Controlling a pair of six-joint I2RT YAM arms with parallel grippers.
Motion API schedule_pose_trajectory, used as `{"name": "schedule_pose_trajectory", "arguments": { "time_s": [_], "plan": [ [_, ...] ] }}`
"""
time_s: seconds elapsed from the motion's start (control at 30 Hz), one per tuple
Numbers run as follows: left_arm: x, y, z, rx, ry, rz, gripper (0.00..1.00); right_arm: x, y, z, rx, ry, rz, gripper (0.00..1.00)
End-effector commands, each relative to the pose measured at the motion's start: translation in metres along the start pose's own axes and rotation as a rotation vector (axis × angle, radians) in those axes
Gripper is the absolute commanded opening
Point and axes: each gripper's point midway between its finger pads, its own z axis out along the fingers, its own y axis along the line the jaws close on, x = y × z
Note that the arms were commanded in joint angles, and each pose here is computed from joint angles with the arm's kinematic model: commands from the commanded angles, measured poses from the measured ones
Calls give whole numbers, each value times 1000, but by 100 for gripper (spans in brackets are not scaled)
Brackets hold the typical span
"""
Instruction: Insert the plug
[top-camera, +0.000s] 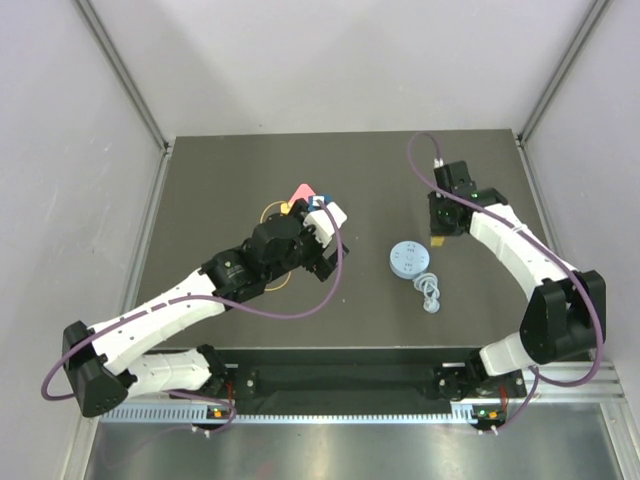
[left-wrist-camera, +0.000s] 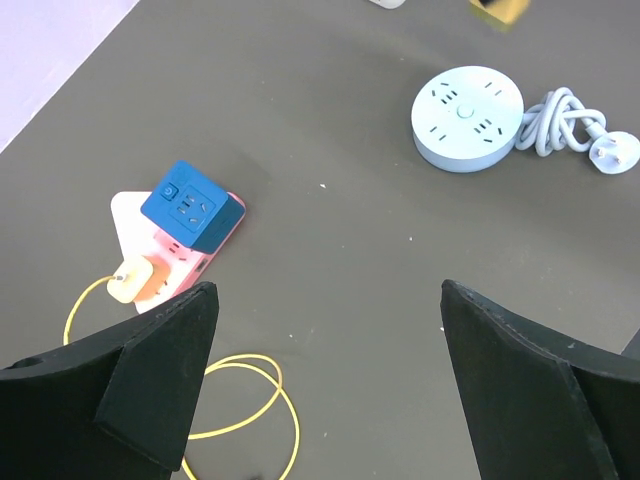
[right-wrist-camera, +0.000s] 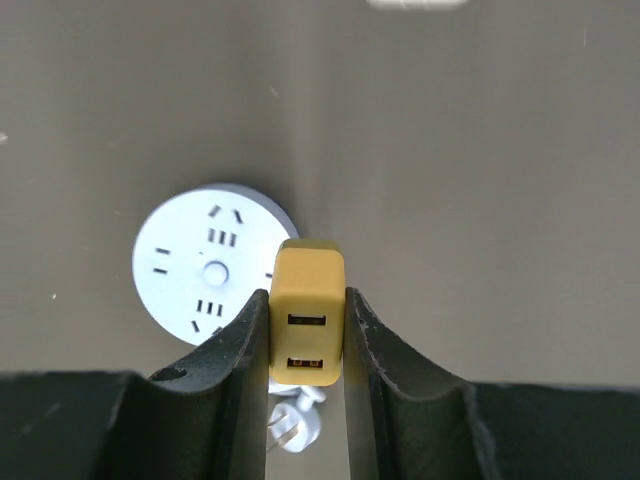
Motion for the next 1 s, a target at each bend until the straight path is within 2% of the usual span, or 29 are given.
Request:
{"name": "schedule_pose_trajectory", "arguments": {
  "time_s": [0.0,0.07,0.13,0.23,0.33,0.4,0.43,0.47,0.53,0.6,0.63,0.7,0.97],
  "plan": [
    [-22,5,-9,-29,-105,-12,96,-40,18,-12,-127,-110,-236,0],
    [-23,5,-10,-32,-119,-10,96,-44,34,-18,-241,-127,-390,0],
    [-26,5,-14,-31,-132,-7,96,-46,39,-20,-280,-148,-477,0],
    [-28,5,-16,-33,-149,-7,96,-45,43,-22,-342,-212,-741,0],
    [-31,7,-18,-40,-160,-3,96,-44,50,-24,-428,-262,-894,0],
    [-33,8,-21,-43,-173,-2,96,-35,50,-19,-499,-216,-939,0],
    [-33,9,-21,-49,-176,0,95,-38,52,-21,-532,-238,-1019,0],
    [-33,9,-22,-52,-177,4,96,-24,56,-18,-612,-193,-1042,0],
    [-35,12,-25,-66,-189,5,95,-27,56,-16,-633,-169,-1091,0],
    [-33,16,-25,-86,-182,14,95,-13,53,-8,-686,-63,-1092,0],
    [-32,17,-24,-92,-178,17,96,-19,58,-12,-722,-85,-1129,0],
    [-33,17,-26,-94,-182,18,96,-11,59,-7,-765,-35,-1146,0],
    [-37,15,-28,-80,-197,16,96,-8,57,8,-760,-18,-1237,0]
  ]
}}
